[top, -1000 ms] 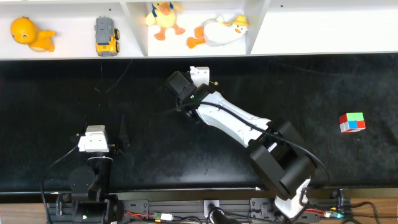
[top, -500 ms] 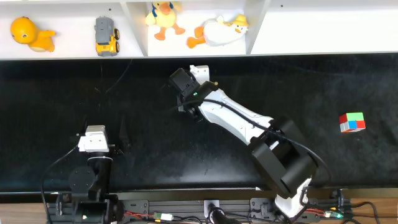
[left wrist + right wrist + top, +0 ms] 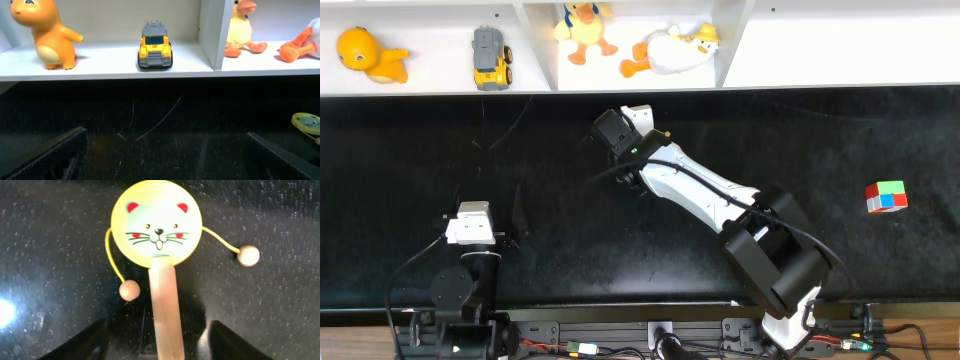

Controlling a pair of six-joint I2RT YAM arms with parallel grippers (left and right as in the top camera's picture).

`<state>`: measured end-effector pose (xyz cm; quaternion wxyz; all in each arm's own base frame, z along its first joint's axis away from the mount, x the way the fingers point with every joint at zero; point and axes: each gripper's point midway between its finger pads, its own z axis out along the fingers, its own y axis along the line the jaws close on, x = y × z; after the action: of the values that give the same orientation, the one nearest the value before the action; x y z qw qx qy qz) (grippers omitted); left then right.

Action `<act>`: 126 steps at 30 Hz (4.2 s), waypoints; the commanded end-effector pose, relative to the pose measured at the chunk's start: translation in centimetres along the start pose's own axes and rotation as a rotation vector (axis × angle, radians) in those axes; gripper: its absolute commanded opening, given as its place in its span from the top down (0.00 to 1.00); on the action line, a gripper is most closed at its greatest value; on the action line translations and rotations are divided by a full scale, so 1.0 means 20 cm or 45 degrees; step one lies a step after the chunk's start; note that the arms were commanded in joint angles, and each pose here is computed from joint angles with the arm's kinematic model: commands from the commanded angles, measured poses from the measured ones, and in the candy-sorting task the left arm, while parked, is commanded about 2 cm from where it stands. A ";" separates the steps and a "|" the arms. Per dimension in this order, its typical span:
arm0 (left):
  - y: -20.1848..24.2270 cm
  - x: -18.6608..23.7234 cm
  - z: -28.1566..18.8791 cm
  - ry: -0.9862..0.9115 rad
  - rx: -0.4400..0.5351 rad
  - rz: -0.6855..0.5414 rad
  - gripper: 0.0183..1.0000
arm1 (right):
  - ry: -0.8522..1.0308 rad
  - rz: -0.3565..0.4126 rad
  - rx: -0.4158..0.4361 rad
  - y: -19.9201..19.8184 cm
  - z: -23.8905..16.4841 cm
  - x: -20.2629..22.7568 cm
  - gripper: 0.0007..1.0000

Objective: Store Toys

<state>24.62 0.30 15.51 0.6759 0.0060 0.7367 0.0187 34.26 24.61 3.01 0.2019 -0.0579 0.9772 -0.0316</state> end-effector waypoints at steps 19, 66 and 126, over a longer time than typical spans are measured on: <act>0.00 0.00 0.00 -0.009 0.007 0.019 0.00 | -0.002 0.011 0.004 0.00 -0.01 -0.03 0.96; 0.00 0.00 0.00 -0.009 0.007 0.019 0.00 | -0.167 0.041 0.359 -1.33 -0.50 -0.15 0.96; 0.00 0.00 0.00 -0.009 0.007 0.019 0.00 | -0.274 0.135 0.236 -1.45 -0.69 0.12 0.00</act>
<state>24.62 0.26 15.51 0.6760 0.0066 0.7367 0.0178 29.86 -3.87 17.25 0.3106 0.0095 0.9450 -0.1017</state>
